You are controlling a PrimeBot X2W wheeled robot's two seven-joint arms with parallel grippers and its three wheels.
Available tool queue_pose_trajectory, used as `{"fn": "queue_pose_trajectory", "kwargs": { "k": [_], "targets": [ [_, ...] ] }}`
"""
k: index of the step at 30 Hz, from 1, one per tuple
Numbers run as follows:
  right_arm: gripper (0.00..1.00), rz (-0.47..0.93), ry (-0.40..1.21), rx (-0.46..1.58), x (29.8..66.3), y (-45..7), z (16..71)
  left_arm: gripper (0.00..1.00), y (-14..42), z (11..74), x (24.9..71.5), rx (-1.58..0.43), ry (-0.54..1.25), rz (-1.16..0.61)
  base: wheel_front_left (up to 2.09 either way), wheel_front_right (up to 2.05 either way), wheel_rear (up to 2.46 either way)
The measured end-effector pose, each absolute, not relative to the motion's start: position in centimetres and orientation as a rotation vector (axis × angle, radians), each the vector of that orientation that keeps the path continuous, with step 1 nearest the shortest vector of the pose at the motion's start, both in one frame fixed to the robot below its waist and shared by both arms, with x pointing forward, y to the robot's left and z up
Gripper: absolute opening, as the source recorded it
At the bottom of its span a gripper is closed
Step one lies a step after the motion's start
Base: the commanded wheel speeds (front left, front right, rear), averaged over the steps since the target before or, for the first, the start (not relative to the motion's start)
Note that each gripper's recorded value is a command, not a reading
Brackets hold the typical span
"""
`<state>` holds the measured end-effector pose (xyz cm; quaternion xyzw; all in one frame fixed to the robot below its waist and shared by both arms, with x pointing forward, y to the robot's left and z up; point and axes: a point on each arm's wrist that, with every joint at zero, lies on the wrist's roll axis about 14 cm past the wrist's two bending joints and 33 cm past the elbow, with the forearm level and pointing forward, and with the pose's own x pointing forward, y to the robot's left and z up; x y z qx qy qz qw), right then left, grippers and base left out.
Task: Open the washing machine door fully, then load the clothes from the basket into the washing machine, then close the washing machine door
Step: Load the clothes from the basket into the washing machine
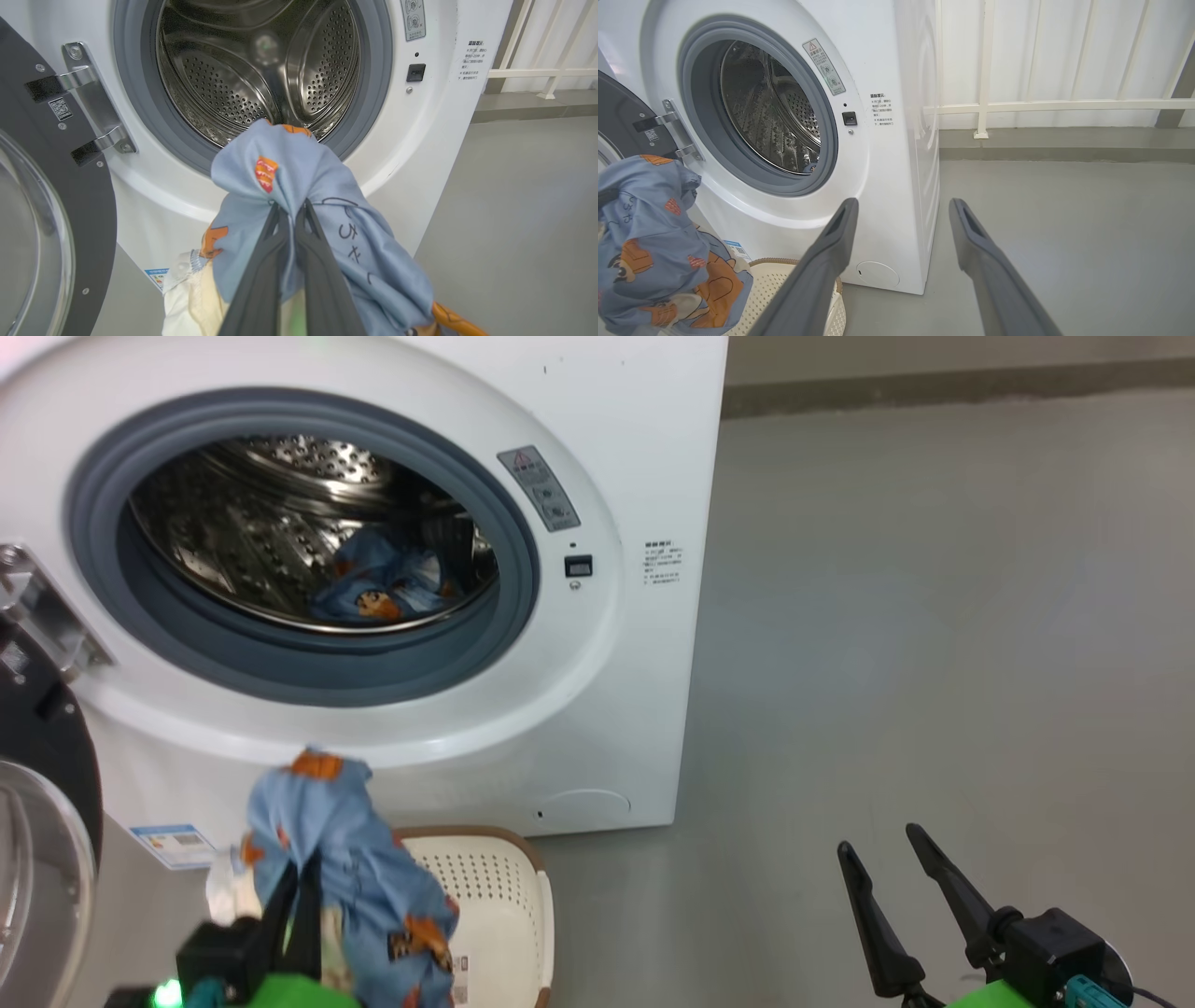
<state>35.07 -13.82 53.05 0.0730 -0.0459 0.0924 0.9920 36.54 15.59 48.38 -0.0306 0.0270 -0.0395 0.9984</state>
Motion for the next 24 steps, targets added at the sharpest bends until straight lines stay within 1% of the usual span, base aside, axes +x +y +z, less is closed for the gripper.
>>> {"fn": "queue_pose_trajectory", "kwargs": {
  "k": [5,12,17,24],
  "targets": [
    [1.0,0.194,-0.085,0.149,36.0,-13.5,52.8,0.0,14.9,49.5,39.7,-0.087,0.025,-0.103,0.0,0.0,0.0],
    [1.0,0.212,-0.092,0.145,38.7,-12.9,52.8,0.0,14.9,49.5,45.1,-0.101,0.033,-0.125,0.0,0.0,0.0],
    [1.0,0.206,-0.092,0.146,40.6,-13.1,52.1,0.0,15.9,49.0,49.6,-0.133,0.065,-0.118,0.0,0.0,0.0],
    [1.0,0.19,-0.073,0.166,43.1,-13.5,50.0,0.0,17.0,47.4,56.1,-0.125,0.157,-0.13,0.0,0.0,0.0]
  ]
}}
